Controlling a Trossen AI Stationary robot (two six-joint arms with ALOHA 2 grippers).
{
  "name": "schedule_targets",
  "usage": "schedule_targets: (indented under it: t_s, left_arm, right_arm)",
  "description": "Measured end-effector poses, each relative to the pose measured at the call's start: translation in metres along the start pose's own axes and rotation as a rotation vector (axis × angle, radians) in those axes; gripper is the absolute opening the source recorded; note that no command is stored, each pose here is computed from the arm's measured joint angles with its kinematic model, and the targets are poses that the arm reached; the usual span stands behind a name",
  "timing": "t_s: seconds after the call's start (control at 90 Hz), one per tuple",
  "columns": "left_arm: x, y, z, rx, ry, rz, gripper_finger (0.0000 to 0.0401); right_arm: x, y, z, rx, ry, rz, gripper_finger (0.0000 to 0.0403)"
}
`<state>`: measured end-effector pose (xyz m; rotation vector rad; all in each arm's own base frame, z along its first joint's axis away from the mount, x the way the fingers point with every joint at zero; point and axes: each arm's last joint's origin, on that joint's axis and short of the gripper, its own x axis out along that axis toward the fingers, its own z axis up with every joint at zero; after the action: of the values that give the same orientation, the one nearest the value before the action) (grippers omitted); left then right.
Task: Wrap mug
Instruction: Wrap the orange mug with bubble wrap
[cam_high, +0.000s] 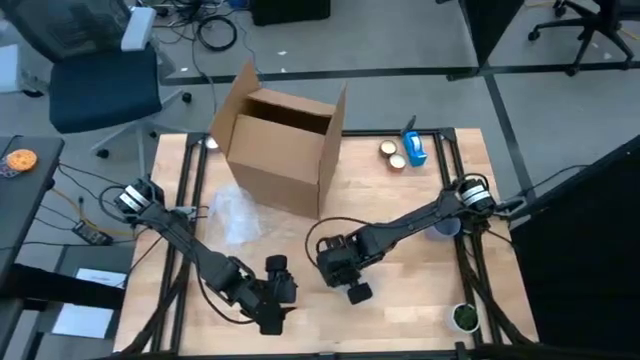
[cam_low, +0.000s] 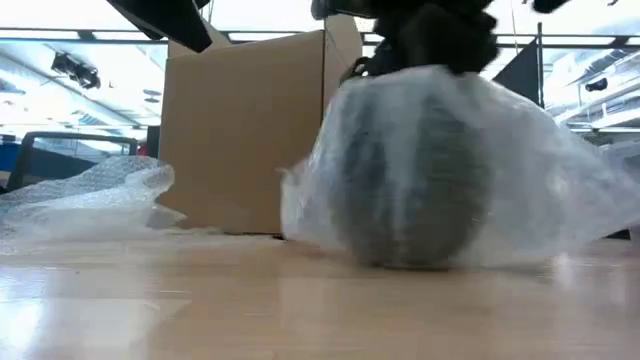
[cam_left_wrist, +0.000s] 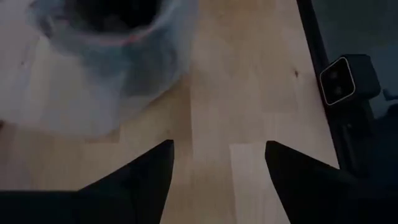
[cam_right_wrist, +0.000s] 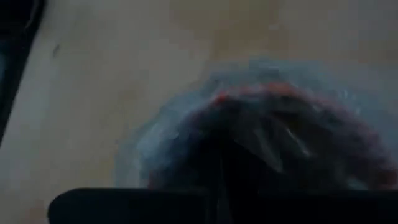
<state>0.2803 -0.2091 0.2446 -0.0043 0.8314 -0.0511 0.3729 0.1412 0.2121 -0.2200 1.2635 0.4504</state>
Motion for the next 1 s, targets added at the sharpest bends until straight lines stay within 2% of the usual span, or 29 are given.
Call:
schedule_targets:
  t_s: [0.178, 0.278, 0.444, 0.811, 1.0]
  left_arm:
    - [0.000, 0.000, 0.000, 0.000, 0.000, 0.000, 0.0239]
    - [0.000, 0.000, 0.000, -0.001, 0.000, 0.000, 0.0239]
    - [0.000, 0.000, 0.000, 0.000, 0.000, 0.000, 0.0239]
    - [0.000, 0.000, 0.000, -0.001, 0.000, 0.000, 0.0239]
    - [0.000, 0.000, 0.000, -0.001, 0.000, 0.000, 0.0239]
  right_arm:
    - [-0.013, 0.010, -0.007, -0.186, 0.037, 0.024, 0.0000]
    - [-0.023, 0.014, -0.007, -0.247, 0.016, -0.034, 0.0000]
    - [-0.034, 0.017, -0.004, -0.204, -0.049, -0.094, 0.0000]
    - [-0.039, 0.020, 0.015, -0.160, -0.250, -0.087, 0.0000]
    - [-0.010, 0.016, 0.017, -0.154, -0.190, -0.068, 0.0000]
